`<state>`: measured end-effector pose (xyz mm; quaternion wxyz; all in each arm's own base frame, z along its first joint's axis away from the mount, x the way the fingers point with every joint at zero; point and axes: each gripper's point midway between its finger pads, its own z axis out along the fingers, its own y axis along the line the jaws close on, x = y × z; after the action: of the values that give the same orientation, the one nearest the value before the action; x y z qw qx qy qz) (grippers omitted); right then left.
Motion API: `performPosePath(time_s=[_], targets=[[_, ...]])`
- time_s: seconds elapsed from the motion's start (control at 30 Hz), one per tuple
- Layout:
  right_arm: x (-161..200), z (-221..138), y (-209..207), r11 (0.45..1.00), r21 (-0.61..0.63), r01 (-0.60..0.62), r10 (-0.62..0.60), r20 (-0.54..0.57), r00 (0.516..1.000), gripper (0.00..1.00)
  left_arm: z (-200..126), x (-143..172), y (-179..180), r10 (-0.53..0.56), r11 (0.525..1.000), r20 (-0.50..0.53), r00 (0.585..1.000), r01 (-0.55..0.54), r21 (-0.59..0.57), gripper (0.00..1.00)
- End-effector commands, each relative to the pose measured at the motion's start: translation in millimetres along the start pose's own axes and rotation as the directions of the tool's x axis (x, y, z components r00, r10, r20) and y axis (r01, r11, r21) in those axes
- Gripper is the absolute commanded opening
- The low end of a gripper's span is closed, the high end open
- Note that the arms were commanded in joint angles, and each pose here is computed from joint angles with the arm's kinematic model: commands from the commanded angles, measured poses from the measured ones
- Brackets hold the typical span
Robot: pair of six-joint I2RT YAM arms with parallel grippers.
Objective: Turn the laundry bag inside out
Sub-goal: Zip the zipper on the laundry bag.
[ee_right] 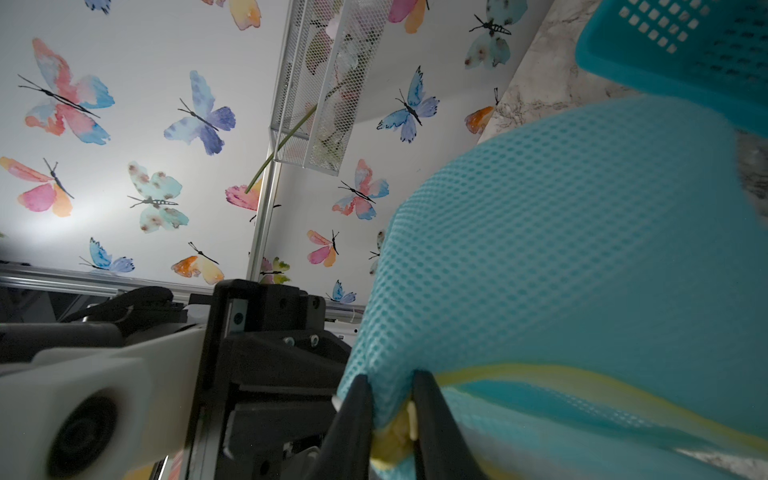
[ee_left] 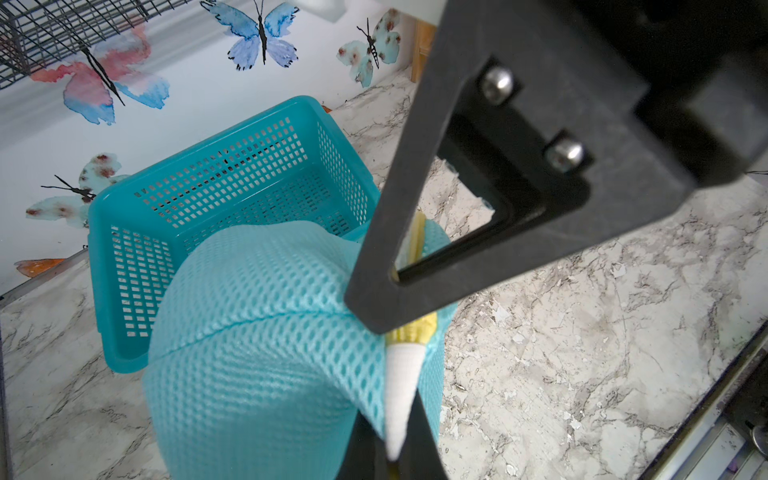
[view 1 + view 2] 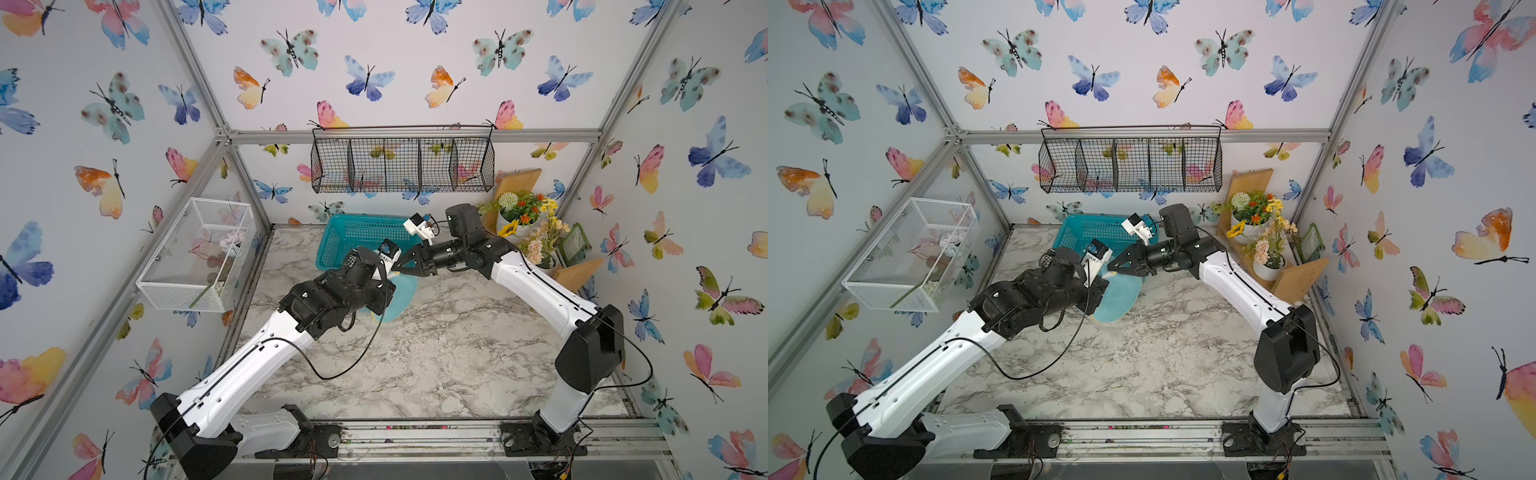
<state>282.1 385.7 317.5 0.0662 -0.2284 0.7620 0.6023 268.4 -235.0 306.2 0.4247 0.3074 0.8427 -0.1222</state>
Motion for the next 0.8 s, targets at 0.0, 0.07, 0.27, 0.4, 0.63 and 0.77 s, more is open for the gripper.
performPosePath(time_s=[0.0,0.07,0.27,0.4,0.63,0.77], targets=[[-0.1,4.2,-2.0,0.999,0.033,0.009,-0.009,0.002,1.0,0.19,-17.4,-24.2,-1.9,-0.001,1.0,0.094,0.996,-0.001,0.021,0.0],[-1.3,4.1,-0.7,1.0,0.029,0.01,-0.01,0.007,1.0,0.19,-17.7,-23.0,-1.2,-0.002,1.0,0.093,0.996,0.001,0.018,0.0],[-9.8,-2.6,2.1,1.0,0.019,0.002,-0.003,0.051,0.999,0.1,-18.9,-21.3,-0.5,-0.005,1.0,0.094,0.996,0.003,0.013,0.0],[-16.0,-13.9,2.0,1.0,-0.003,-0.02,0.02,0.096,0.995,0.01,-20.0,-19.5,1.3,-0.009,1.0,0.096,0.995,0.008,0.006,0.0],[-13.5,-22.2,13.2,0.993,-0.11,-0.043,0.053,0.09,0.995,0.22,-18.9,-16.5,1.5,-0.014,1.0,0.092,0.996,0.014,0.004,0.0],[-10.3,-20.7,13.6,0.99,-0.13,-0.052,0.061,0.064,0.996,0.23,-17.2,-17.3,1.0,-0.014,1.0,0.092,0.996,0.014,0.006,0.0]])
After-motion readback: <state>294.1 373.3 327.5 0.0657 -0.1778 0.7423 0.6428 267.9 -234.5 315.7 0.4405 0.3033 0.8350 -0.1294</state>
